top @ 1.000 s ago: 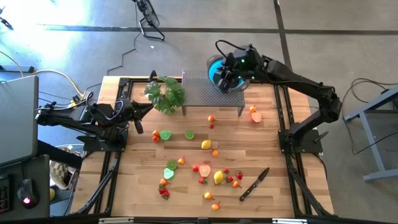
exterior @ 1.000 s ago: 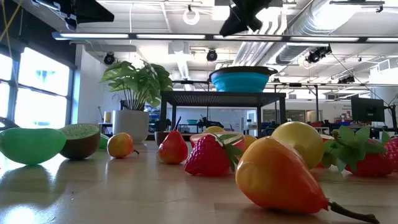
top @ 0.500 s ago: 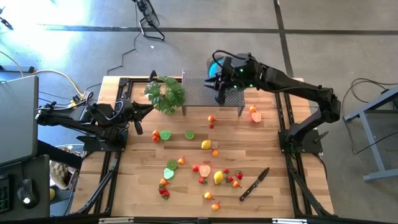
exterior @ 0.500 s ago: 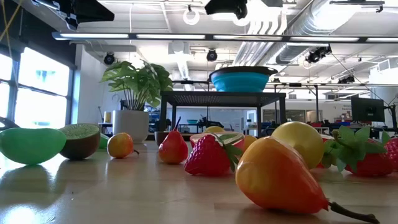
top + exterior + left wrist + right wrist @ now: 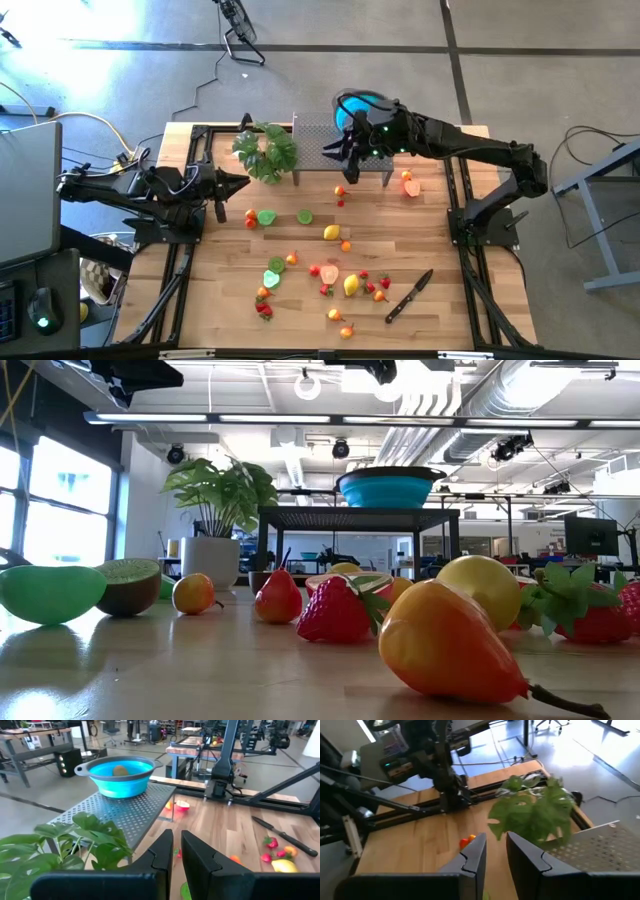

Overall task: Pick & Place Fruit
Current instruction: Put the yellow lemon in the blue bowl on the shelf

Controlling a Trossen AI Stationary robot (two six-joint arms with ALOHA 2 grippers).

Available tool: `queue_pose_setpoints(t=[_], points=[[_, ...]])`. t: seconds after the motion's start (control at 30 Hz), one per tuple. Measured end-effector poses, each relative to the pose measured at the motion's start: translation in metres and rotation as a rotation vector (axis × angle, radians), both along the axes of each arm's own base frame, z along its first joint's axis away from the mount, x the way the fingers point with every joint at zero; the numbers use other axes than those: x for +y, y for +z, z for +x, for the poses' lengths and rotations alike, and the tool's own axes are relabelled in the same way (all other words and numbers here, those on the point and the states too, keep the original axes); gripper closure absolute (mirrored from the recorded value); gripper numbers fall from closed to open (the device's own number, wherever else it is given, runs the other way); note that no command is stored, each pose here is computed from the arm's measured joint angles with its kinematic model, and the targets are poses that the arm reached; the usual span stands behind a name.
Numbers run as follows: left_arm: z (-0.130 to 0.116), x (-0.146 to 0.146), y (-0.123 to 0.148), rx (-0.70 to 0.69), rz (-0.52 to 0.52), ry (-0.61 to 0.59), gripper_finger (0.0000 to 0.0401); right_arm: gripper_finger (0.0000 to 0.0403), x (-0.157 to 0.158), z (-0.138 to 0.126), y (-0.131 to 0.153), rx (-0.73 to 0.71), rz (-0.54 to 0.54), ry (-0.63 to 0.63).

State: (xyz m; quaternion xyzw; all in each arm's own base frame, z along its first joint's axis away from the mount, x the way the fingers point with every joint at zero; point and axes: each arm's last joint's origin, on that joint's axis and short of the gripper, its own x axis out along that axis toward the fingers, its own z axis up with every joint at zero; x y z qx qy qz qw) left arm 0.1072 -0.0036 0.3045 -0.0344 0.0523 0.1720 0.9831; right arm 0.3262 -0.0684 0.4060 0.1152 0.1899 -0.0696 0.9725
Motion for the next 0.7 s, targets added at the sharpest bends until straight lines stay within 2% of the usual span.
queue_pose_setpoints(t=[0.23,0.43,0.7], points=[[0.0000,0.0000,0.0000,0.000,0.000,0.000,0.0366,0.0335,0.0086,0.0018,0.0000,0.006,-0.043,0.005],[0.0000,0.0000,0.0000,0.001,0.000,0.000,0.0366,0.0334,0.0118,0.0024,0.0000,0.000,0.018,-0.026],[0.0000,0.0000,0.0000,0.000,0.000,0.000,0.0366,0.0334,0.0120,0.0025,-0.0001,-0.001,0.022,-0.019]])
